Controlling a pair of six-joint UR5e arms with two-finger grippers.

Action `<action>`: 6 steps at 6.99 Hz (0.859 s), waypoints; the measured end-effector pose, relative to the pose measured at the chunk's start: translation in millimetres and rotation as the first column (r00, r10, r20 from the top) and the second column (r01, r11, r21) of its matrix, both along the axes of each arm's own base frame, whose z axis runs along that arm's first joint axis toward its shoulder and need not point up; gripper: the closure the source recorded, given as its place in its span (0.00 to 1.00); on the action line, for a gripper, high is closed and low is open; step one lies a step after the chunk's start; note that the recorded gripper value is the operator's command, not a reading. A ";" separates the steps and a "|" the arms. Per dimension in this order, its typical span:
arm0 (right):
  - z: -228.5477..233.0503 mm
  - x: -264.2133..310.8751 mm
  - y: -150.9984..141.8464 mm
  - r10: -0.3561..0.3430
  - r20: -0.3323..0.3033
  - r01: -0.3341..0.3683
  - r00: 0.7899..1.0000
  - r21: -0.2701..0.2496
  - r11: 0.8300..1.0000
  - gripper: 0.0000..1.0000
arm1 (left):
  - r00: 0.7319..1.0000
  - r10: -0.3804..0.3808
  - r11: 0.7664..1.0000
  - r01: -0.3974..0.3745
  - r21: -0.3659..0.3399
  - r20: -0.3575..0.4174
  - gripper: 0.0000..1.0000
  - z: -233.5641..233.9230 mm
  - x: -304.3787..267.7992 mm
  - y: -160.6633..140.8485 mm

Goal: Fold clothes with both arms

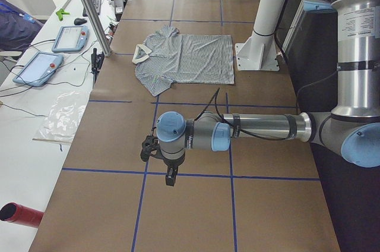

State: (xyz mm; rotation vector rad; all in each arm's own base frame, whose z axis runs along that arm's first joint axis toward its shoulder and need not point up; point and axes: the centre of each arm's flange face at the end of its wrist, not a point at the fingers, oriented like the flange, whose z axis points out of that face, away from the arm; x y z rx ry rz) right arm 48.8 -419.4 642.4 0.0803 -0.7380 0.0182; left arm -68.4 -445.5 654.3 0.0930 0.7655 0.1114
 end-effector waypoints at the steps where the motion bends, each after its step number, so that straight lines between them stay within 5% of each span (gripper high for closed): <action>1: 0.3 -0.5 0.4 -0.001 0.001 0.001 1.000 0.001 1.000 0.00 | 1.000 0.005 1.000 -0.005 0.006 0.000 0.00 -2.5 2.3 -1.1; 4: -16.2 -3.0 -10.1 -0.006 0.021 0.005 1.000 0.040 0.999 0.00 | 1.000 0.017 0.995 -0.018 0.100 0.012 0.00 -21.0 7.3 -12.2; 5: -36.3 -4.8 -26.0 -0.010 0.034 0.007 0.999 0.084 0.996 0.00 | 1.000 0.015 0.978 -0.019 0.209 0.016 0.00 -34.3 7.2 -20.9; 6: -59.4 -6.1 -46.8 -0.013 0.040 0.008 0.999 0.135 0.991 0.00 | 1.000 0.008 0.926 -0.015 0.376 0.019 0.00 -58.2 7.1 -37.0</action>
